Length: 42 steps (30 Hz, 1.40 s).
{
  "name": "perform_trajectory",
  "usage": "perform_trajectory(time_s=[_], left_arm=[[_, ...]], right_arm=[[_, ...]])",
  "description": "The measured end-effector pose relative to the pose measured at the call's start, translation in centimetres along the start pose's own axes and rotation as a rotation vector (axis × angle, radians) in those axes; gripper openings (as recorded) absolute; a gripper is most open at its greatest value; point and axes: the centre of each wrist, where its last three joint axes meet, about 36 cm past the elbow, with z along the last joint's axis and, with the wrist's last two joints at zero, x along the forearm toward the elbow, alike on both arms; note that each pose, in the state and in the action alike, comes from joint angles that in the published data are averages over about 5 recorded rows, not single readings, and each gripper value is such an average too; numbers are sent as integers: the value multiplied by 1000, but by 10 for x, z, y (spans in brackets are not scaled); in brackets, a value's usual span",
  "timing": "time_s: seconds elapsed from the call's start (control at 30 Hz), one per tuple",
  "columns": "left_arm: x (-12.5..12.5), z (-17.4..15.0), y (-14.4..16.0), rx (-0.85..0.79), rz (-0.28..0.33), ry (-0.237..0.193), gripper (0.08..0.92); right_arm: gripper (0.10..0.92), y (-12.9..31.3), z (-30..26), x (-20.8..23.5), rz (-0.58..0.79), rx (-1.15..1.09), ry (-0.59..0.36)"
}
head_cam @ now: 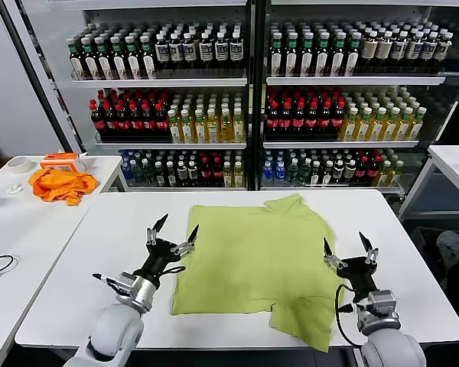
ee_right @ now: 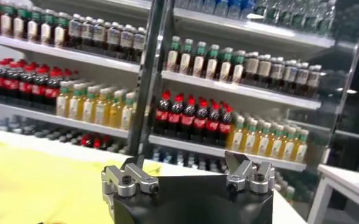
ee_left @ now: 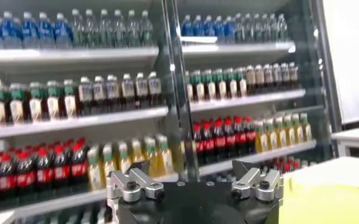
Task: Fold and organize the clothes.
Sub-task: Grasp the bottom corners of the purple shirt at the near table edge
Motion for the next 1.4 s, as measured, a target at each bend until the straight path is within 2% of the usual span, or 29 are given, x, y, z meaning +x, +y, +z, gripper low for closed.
perform_trajectory(time_s=[0.07,0.17,0.57,0.77,0.97,1.4], left_arm=[[5,-1,-1,7,-2,19,823],[21,-5,-4,26,-4,77,823],[68,-12,-17,61,-28,356,823],[80,-11,-23,69,-39,451,823],[83,-7,-27,77,-48,504,822],[84,-2,-39,115,-48,544,823]], right_arm=[[823,2,2,5,-8,-3,14],[823,8,9,19,-27,-14,58],[823,28,28,53,-57,-74,199],[823,34,33,59,-54,-95,228],[823,38,38,60,-48,-118,261],[803,48,43,57,-37,-149,297]])
